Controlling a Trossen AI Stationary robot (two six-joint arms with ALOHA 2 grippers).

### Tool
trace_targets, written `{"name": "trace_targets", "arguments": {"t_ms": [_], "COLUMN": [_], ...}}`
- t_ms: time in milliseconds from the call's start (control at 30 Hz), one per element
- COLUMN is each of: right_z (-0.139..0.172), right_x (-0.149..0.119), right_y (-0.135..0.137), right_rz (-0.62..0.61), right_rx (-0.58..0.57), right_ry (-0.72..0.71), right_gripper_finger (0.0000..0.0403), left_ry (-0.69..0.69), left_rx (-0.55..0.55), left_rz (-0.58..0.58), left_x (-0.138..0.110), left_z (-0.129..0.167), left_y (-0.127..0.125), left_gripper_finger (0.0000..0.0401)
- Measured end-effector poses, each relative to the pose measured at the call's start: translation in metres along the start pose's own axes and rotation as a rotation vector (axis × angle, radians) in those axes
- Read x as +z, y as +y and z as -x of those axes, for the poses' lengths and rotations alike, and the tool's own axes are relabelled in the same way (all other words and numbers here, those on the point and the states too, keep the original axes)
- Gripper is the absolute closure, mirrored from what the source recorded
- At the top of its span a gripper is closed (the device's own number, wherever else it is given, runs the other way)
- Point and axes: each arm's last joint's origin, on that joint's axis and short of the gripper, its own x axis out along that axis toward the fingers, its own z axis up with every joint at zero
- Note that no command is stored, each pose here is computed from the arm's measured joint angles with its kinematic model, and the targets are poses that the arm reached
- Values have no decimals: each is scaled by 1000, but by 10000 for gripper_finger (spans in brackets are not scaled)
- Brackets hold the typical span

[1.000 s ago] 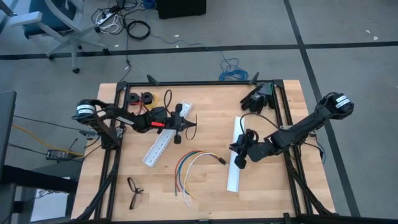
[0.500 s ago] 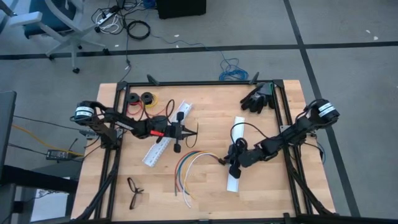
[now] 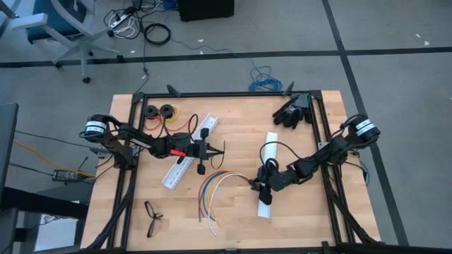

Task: Ziptie cables
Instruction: Wrap the cable wires together using the black zip tie

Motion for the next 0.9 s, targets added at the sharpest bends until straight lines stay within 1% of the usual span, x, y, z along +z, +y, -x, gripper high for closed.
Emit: {"name": "trace_targets", "arguments": {"t_ms": [100, 167, 267, 400, 467, 567, 667, 767, 833, 900], "right_z": [-11, -18, -24, -24, -25, -26, -28, -24, -14, 3], "right_x": [-6, -9, -11, -7, -6, -1, 5, 18, 26, 37], "right_y": [0, 0, -1, 2, 3, 7, 10, 10, 5, 2], "right_rz": [8, 12, 14, 67, 117, 160, 218, 270, 286, 275], "right_rx": [18, -4, -39, -61, -73, -88, -118, -210, -337, -482], "right_ry": [-19, -43, -55, -57, -42, -22, -31, -40, -24, -52], "right_gripper_finger": [225, 226, 237, 277, 310, 371, 372, 372, 372, 372], "left_ry": [0, -1, -1, 0, -1, -1, -1, -2, -1, 1], "left_rx": [-3, -3, -3, -4, -3, -4, -3, -3, -3, 9], "left_rz": [-1, -1, -1, 16, 41, 54, 54, 53, 53, 53], "left_x": [0, 0, 0, 0, 1, 0, 0, 1, 0, 1], "left_z": [0, 0, 0, 0, 0, 0, 0, 0, 0, 0], "left_y": [-1, -1, -1, -1, -1, -1, -1, -1, -1, -1], "left_gripper_finger": [398, 398, 398, 398, 398, 398, 398, 398, 398, 398]}}
